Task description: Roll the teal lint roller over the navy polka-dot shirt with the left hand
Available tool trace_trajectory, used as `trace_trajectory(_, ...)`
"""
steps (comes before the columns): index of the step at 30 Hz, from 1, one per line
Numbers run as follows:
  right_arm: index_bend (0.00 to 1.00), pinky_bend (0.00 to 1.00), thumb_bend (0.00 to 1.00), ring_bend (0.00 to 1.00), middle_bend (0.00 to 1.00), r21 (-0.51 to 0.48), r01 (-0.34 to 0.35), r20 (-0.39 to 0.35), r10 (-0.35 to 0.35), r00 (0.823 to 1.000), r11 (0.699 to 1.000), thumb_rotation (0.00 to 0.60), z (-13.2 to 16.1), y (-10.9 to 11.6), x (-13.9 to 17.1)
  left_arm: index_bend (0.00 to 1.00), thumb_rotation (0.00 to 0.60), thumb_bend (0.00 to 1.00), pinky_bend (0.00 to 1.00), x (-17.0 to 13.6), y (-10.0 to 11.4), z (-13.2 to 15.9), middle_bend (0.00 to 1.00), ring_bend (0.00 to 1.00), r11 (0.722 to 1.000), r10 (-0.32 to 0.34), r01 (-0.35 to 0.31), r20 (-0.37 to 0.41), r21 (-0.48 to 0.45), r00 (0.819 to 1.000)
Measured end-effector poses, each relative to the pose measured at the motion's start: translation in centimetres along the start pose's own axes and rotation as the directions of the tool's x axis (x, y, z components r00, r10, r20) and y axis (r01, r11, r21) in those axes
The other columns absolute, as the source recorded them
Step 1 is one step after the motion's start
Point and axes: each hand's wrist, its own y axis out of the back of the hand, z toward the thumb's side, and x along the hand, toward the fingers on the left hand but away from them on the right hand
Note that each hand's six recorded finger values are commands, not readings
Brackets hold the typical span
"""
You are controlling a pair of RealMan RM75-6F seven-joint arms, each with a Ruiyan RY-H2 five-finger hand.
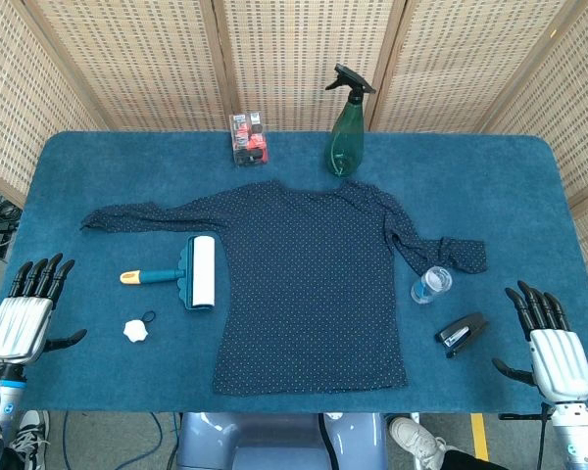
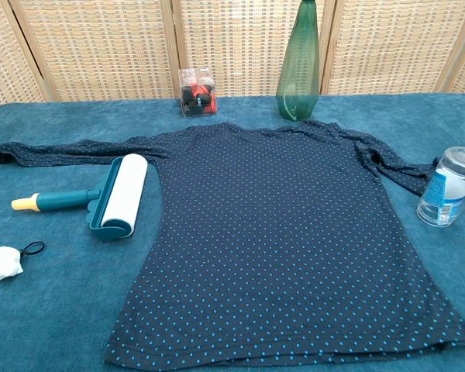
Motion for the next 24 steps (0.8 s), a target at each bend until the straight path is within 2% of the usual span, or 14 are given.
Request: trace_trajectory(24,0.0,0.0,0.04,0.0,0.0,-0.002,0.002,-0.006,-0.002,1.0,1.0,0.6,0.14,0.1,0.11,0.0,0.6,0.0,0.0,0.03,-0.17,0.16,0.0,0.0,1.0,-0.006,0.006,0.002,0.004,1.0)
